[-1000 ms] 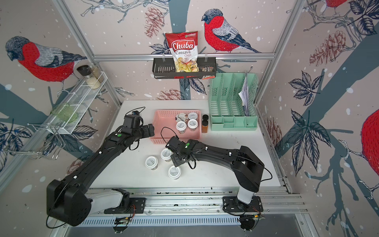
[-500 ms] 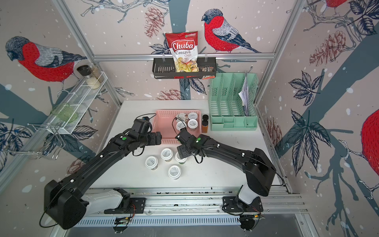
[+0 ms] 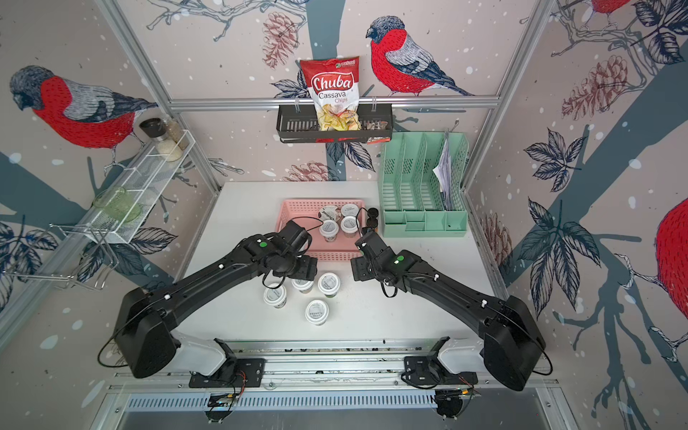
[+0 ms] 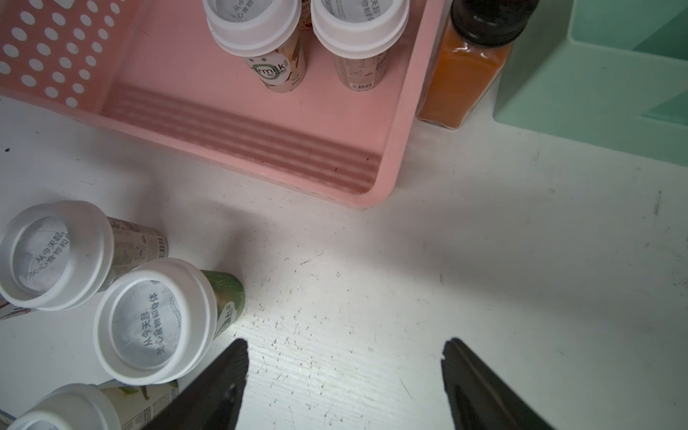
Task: Put the yogurt in the basket
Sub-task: Pick up the yogurt from the center of the board.
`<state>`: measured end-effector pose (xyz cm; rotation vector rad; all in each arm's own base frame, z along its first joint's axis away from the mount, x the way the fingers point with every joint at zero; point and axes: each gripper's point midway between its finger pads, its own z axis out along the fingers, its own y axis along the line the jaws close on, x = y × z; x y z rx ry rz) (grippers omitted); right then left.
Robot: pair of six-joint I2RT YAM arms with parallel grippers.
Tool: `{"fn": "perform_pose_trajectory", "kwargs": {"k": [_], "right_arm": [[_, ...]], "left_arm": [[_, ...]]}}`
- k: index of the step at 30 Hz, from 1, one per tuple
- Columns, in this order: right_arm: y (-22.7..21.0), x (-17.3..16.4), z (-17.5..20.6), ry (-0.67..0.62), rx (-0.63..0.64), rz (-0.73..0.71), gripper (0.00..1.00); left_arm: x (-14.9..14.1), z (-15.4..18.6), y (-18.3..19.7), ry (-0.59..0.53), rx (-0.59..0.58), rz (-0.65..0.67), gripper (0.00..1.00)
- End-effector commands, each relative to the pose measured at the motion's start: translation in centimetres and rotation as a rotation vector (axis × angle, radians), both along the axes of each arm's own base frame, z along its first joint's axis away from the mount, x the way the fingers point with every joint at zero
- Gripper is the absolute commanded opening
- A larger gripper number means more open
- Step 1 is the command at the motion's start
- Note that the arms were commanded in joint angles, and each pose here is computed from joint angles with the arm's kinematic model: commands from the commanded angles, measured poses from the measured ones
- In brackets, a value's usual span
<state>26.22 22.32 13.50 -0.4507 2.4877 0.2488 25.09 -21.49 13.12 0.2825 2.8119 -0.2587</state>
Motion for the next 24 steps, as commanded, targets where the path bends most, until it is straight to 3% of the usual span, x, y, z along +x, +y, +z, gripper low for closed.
{"fn": "perform_pose_trajectory", "kwargs": {"k": [1,24], "right_arm": [[0.3,0.6,0.4,-0.030,0.021,0.024,0.84],[0.5,1.0,-0.2,-0.006,0.010,0.045,0.84]], "left_arm": [[-0.9,-0.9,0.9,0.044,0.077,-0.013,0.87],[-0.2,-3.1,1.0,0.059,0.135,-0.086,0.95]]}}
